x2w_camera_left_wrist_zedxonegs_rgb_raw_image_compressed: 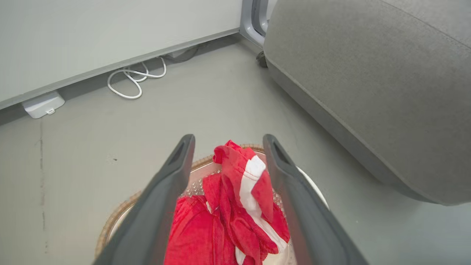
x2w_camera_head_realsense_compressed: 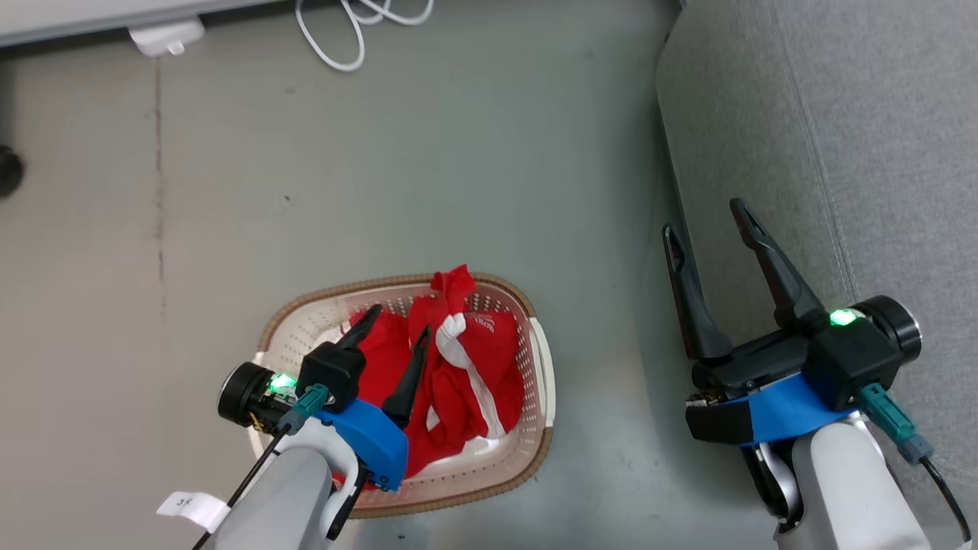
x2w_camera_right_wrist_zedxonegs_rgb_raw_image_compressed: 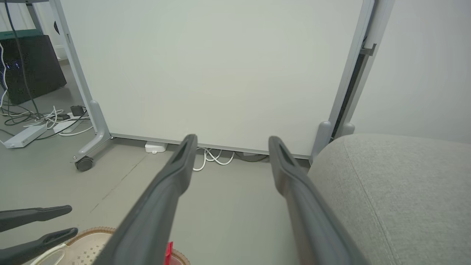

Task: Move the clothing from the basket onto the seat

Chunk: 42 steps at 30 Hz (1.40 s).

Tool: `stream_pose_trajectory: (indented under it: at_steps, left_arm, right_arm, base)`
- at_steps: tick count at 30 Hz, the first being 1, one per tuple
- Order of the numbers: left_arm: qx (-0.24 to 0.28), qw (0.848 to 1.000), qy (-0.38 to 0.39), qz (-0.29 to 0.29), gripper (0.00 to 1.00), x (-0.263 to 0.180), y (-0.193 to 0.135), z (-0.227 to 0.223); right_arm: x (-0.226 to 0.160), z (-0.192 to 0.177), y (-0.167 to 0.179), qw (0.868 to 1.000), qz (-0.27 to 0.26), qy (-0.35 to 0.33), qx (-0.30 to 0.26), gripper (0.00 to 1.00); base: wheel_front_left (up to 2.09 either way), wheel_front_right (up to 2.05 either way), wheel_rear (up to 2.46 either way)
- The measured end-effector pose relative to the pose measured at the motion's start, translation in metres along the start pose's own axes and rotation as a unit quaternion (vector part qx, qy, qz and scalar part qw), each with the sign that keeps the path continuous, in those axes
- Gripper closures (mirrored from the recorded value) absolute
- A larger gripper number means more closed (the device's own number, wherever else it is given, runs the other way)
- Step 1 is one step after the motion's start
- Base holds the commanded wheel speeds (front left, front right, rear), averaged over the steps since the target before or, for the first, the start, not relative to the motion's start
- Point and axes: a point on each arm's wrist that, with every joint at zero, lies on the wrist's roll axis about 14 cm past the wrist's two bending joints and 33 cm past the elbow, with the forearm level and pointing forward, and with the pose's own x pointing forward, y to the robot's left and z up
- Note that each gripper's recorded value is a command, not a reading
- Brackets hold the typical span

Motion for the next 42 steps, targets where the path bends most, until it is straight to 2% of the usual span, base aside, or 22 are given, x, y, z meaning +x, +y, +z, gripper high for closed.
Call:
stream_pose_trajectory:
  at_steps: [10,18,28,39,40,41,42]
  left_arm:
    - [-0.037,0.993,0.109,-0.040,0.00,0.026,-0.005,-0.073]
    - [-0.070,0.983,0.162,-0.057,0.00,0.042,-0.006,-0.113]
    - [-0.096,0.979,0.164,-0.077,0.00,0.080,-0.007,-0.124]
    - [-0.099,0.978,0.155,-0.099,0.00,0.108,-0.011,-0.127]
    - [-0.100,0.978,0.155,-0.100,0.40,0.109,-0.013,-0.128]
    - [-0.098,0.978,0.153,-0.103,0.91,0.109,-0.014,-0.127]
    - [-0.098,0.978,0.150,-0.104,1.00,0.110,-0.015,-0.125]
  right_arm:
    - [0.016,-0.035,-0.015,0.999,-0.011,0.029,-0.008,0.00]
    - [0.025,-0.063,-0.019,0.999,-0.009,0.050,-0.011,0.00]
    - [0.024,-0.093,-0.027,0.997,-0.016,0.081,-0.016,0.00]
    - [0.021,-0.125,-0.027,0.994,-0.016,0.112,-0.010,0.00]
    - [0.022,-0.126,-0.027,0.993,-0.015,0.113,-0.009,0.00]
    - [0.022,-0.127,-0.026,0.993,-0.015,0.114,-0.007,0.00]
    - [0.022,-0.128,-0.026,0.993,-0.015,0.114,-0.006,0.00]
  base:
    - [0.00,0.00,0.00]
    - [0.00,0.00,0.00]
    - [0.00,0.00,0.00]
    - [0.00,0.00,0.00]
    - [0.00,0.00,0.00]
    - [0.00,0.00,0.00]
    - [0.00,0.00,0.00]
